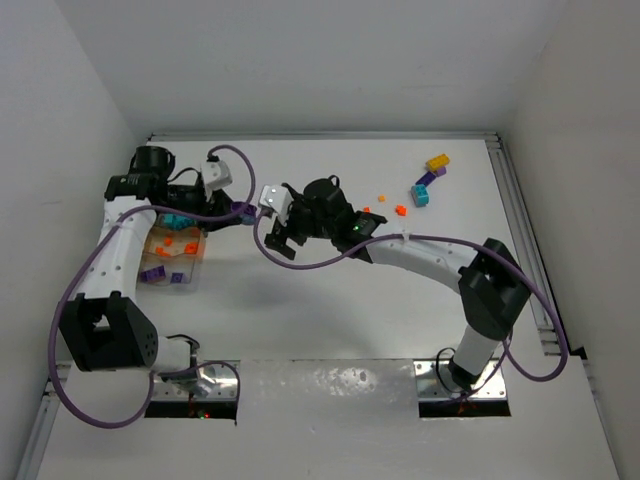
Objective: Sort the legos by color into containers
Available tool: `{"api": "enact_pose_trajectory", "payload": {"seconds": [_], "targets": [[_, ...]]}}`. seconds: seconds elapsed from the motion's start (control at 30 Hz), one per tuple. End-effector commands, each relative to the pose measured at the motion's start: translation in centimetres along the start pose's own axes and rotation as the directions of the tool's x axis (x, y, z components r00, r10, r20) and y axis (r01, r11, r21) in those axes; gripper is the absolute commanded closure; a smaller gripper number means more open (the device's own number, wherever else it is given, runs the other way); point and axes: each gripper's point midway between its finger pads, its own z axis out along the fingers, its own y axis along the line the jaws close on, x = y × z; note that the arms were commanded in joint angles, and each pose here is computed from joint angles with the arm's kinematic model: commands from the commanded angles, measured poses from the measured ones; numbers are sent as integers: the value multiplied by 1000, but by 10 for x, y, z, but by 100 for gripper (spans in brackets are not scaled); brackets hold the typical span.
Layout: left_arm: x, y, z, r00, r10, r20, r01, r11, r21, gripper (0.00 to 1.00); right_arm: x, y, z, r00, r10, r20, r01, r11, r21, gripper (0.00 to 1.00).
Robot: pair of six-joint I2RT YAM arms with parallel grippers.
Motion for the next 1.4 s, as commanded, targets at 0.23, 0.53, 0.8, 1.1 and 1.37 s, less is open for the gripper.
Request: {"api": "enact_pose_trajectory", "payload": {"seconds": [0.23, 0.53, 0.8, 1.1, 1.37], "targets": [[92, 73, -87, 818, -549, -171, 315, 677, -665, 100, 18, -37, -37, 994, 96, -56, -80, 968, 239, 7], [183, 24, -159, 507, -821, -264, 307, 458, -834, 100, 20, -27, -39, 993, 103, -49, -91, 976, 199, 7], [219, 45, -163, 509, -850, -138, 346, 349, -871, 100, 4, -30, -31, 993, 105, -62, -95, 984, 152, 7], [252, 40, -145, 480, -860, -176, 370, 380, -848, 78, 8, -31, -36, 987, 113, -113, -95, 983, 159, 7], [229, 53, -151, 522, -839, -151, 380, 388, -839, 18, 4, -37, -37, 983, 148, -111, -124, 973, 196, 6]]}}
